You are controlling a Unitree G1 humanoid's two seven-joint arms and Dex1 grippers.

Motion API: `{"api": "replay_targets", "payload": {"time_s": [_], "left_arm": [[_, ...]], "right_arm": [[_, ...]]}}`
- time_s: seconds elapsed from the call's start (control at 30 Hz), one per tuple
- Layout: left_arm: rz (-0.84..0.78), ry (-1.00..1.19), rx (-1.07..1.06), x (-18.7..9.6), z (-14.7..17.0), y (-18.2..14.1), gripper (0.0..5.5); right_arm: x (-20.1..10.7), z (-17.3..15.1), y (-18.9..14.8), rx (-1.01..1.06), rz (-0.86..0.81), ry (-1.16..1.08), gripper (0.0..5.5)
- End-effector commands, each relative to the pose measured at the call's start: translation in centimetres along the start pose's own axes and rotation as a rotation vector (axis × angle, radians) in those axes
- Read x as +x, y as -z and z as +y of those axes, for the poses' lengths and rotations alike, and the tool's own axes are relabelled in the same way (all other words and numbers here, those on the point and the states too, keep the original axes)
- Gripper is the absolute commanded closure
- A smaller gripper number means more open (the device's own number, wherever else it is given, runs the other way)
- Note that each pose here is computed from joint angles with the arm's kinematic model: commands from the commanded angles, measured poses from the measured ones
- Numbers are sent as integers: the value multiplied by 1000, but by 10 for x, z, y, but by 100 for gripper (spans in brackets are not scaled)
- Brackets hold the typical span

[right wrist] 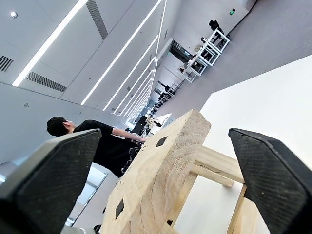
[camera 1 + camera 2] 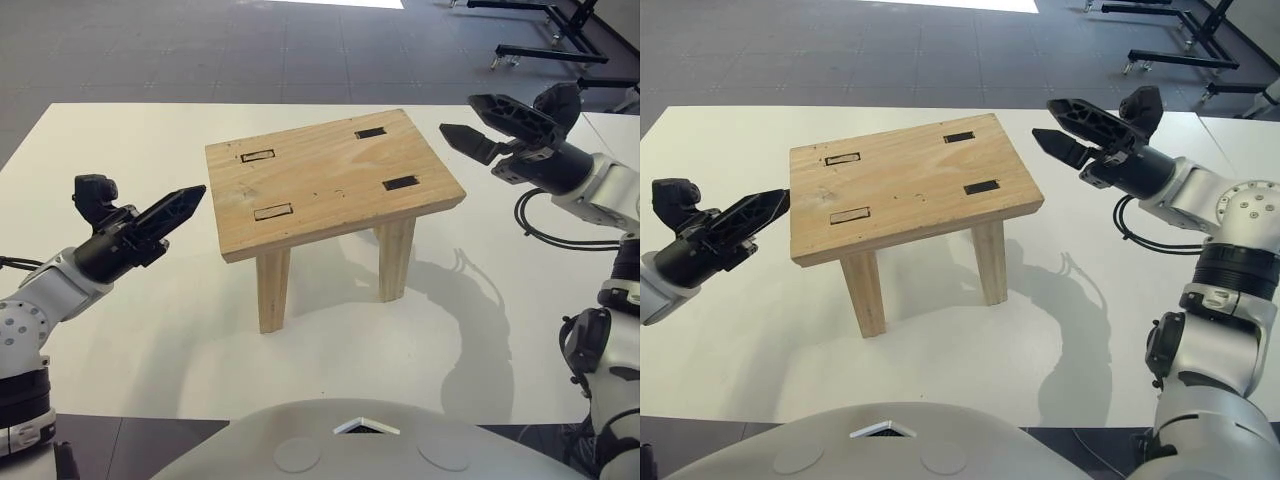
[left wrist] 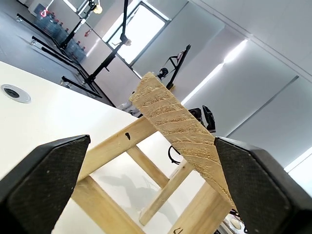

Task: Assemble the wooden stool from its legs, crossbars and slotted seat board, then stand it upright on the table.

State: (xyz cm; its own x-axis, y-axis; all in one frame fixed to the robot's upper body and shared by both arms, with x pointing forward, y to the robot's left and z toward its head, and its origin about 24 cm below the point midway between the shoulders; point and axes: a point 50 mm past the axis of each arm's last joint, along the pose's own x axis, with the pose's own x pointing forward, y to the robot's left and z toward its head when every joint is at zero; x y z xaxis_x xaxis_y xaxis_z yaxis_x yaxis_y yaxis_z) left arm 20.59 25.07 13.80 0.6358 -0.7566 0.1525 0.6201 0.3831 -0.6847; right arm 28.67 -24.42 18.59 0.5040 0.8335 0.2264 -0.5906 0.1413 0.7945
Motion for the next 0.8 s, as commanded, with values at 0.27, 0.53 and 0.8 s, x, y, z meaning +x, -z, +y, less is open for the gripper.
{"api": "replay_targets", "payload": {"time_s": [0.27,0.53,0.8], "left_arm": [[-421,-128,637,6,-49,-34,84],[-456,-303,830,31,-47,14,84],[-447,-351,817,51,-2,24,84]], "right_arm": [[27,-11,59,-872,-386,262,67],[37,-10,77,-996,-595,397,67],[55,-21,95,-927,-584,376,67]]}}
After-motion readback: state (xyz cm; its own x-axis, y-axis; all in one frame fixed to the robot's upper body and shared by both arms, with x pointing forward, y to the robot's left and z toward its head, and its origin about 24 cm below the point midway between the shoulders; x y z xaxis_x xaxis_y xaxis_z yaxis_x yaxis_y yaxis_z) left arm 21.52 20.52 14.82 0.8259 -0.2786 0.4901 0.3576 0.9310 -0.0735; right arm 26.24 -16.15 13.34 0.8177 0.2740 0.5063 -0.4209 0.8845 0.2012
